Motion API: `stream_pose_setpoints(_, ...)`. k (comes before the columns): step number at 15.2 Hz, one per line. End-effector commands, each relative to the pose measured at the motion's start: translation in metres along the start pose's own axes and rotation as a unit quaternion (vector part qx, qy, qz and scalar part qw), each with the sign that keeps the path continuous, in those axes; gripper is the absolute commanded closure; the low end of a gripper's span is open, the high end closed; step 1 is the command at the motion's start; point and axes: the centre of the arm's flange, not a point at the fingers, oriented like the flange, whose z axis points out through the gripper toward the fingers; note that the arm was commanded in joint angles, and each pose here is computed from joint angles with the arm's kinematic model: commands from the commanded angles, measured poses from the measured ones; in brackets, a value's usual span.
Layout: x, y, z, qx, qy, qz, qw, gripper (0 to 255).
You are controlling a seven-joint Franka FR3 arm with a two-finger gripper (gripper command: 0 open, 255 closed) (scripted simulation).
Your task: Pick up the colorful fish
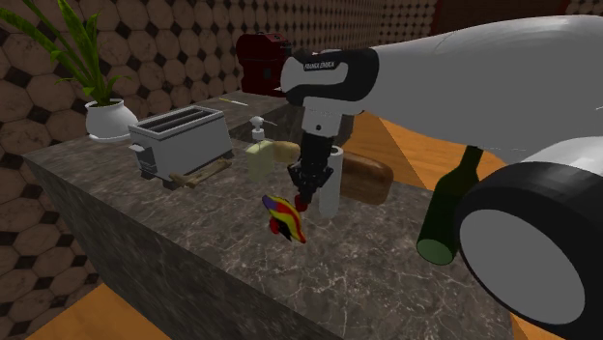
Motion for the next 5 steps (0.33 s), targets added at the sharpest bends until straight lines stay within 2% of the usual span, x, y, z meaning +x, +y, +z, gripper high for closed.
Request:
stream_pose_setpoints(1, -0.002, -0.004, -0.011, 0.0, 0.0, 0.0, 1.0, 255)
stream_pose_setpoints(5, -0.003, -0.007, -0.021, 0.0, 0.0, 0.0, 1.0, 255)
